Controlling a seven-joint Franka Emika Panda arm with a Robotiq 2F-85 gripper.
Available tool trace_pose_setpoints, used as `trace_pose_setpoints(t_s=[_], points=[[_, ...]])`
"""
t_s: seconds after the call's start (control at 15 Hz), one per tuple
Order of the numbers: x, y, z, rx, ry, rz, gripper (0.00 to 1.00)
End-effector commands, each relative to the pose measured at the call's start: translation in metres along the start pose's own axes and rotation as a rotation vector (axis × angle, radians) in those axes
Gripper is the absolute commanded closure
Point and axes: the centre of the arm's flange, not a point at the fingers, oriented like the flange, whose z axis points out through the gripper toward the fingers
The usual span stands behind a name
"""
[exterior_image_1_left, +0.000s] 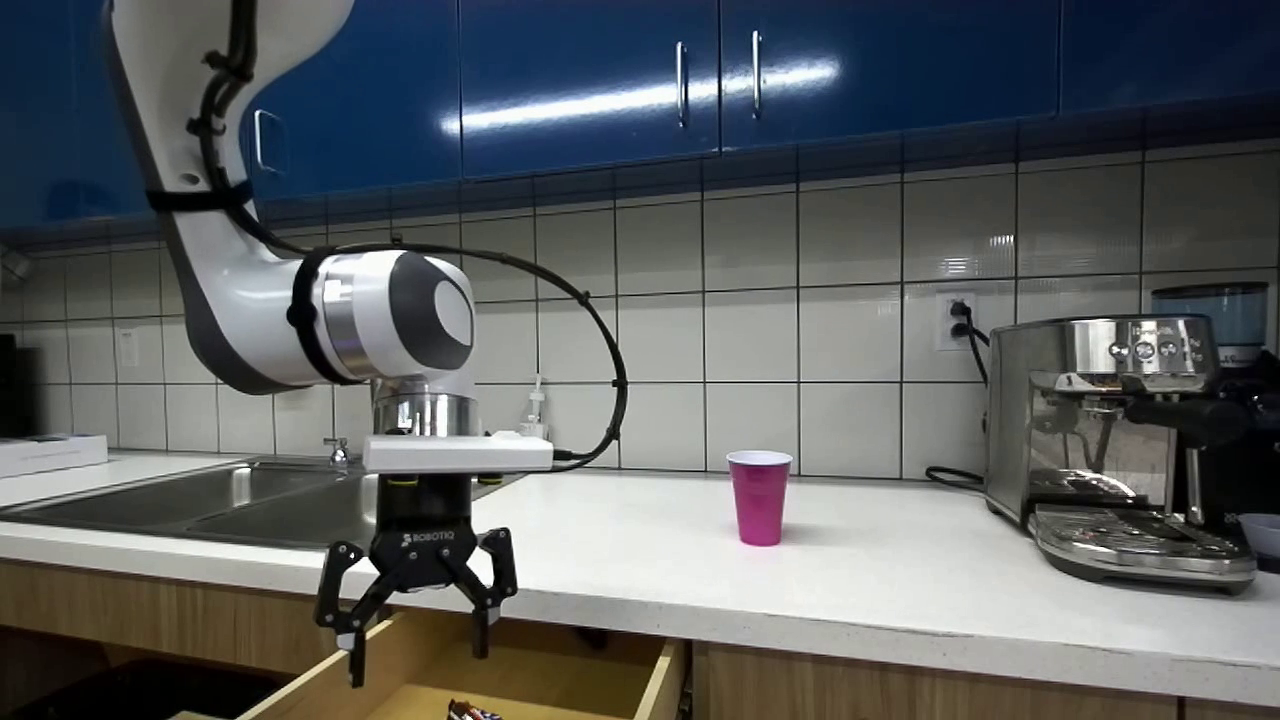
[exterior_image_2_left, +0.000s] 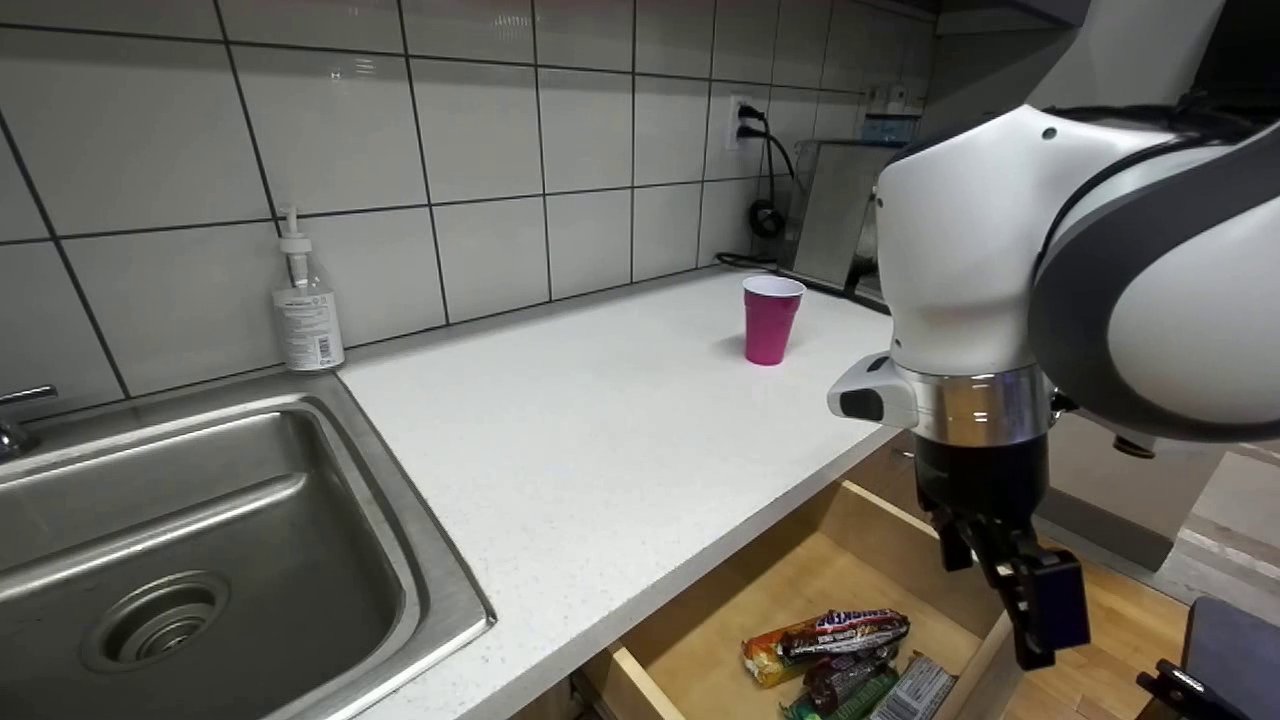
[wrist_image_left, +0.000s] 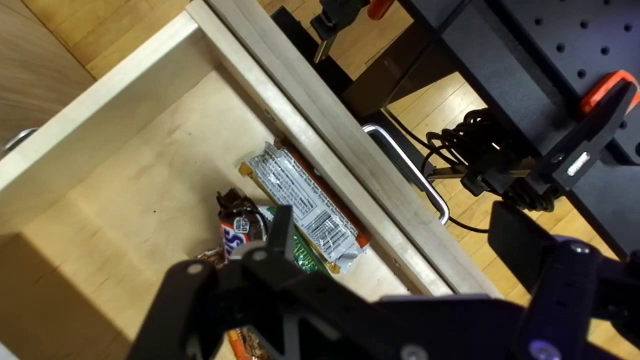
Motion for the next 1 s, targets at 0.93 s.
trace_pose_setpoints(t_s=[0.93], points=[[-0.001, -0.024, 0.031, 0.074, -0.003, 0.864, 0.00]])
